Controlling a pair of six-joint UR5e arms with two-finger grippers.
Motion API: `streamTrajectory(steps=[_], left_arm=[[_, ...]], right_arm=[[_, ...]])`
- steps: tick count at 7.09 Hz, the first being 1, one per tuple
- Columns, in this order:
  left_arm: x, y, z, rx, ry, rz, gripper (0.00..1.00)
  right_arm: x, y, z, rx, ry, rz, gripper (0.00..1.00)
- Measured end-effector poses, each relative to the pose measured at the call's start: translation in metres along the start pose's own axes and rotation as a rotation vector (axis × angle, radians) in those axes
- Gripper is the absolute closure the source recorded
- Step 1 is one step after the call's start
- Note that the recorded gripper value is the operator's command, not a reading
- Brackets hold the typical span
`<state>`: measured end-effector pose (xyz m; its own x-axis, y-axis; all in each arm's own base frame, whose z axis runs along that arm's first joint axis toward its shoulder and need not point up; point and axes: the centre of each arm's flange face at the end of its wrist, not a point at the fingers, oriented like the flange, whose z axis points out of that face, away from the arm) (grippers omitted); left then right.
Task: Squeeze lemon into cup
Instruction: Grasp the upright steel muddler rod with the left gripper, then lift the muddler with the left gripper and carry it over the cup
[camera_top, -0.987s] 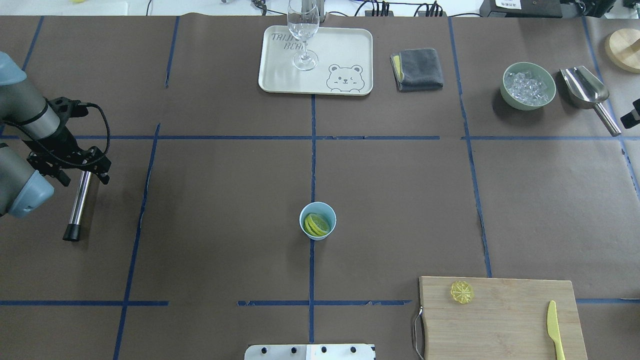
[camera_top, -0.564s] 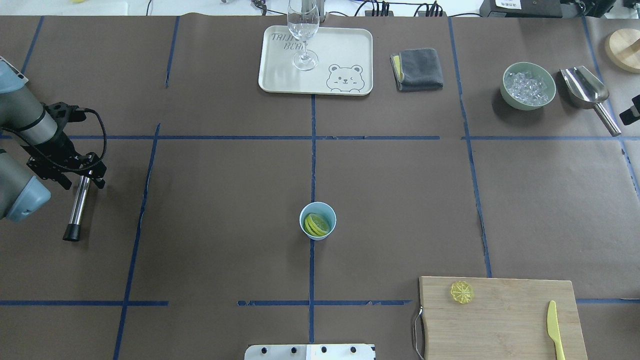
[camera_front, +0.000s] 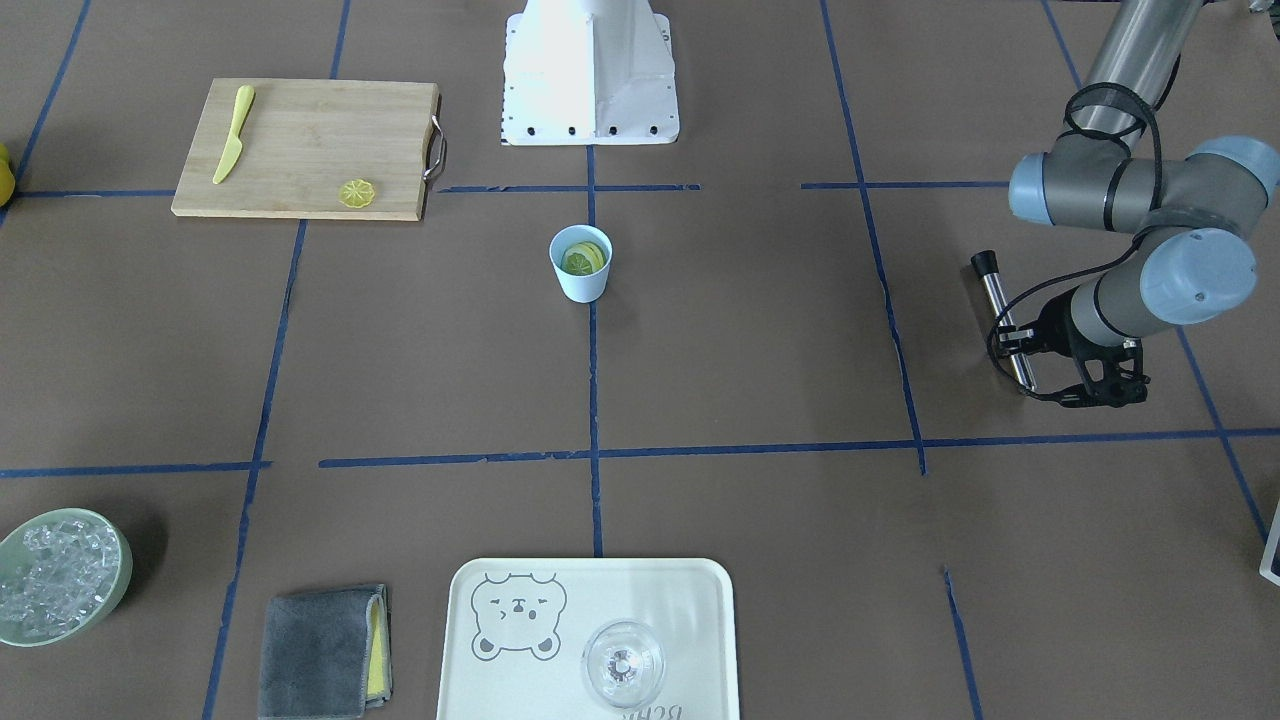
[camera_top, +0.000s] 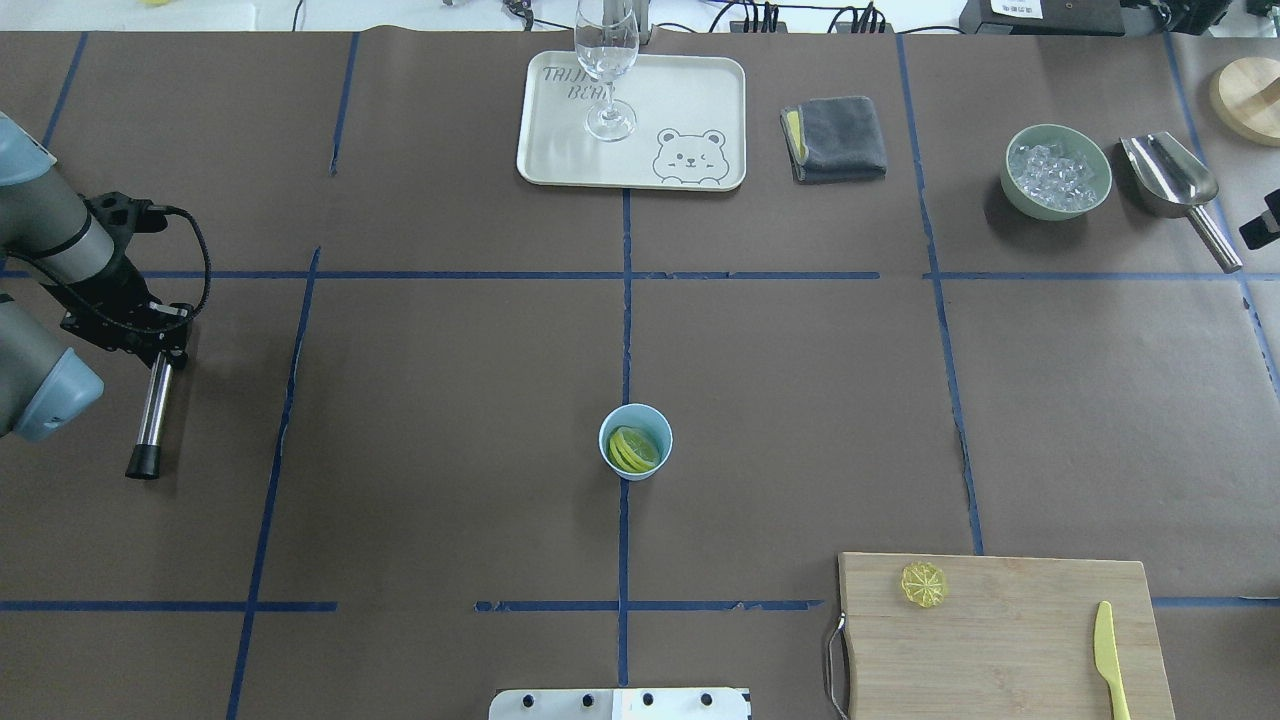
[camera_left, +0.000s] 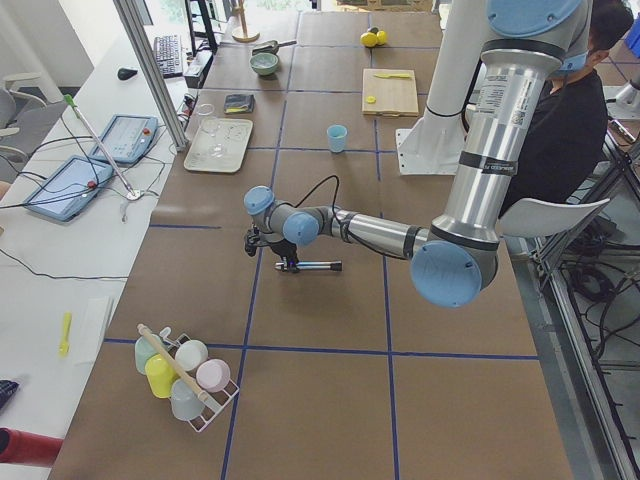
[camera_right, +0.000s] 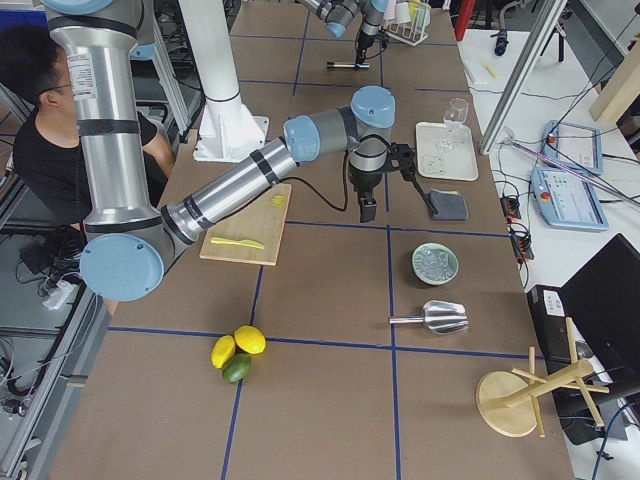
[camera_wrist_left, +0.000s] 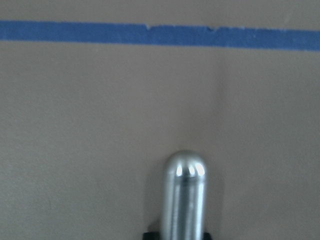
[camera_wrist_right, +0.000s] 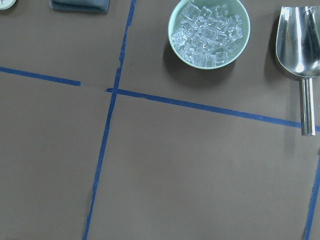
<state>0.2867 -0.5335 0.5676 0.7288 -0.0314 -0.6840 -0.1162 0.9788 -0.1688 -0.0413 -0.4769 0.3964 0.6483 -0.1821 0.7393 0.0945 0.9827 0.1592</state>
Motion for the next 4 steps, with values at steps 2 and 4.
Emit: streamTrajectory(steps=[2,4], left_arm=[[0.014,0.006,-0.019,0.037,0.011,0.029,1.00],[0.053,0.021,-0.073,0.167,0.027,0.121,1.00]], right_arm=[[0.000,0.000,-0.001,0.002,0.000,0.000,0.00],[0.000,-0.001,-0.002,0.005,0.000,0.001,0.00]])
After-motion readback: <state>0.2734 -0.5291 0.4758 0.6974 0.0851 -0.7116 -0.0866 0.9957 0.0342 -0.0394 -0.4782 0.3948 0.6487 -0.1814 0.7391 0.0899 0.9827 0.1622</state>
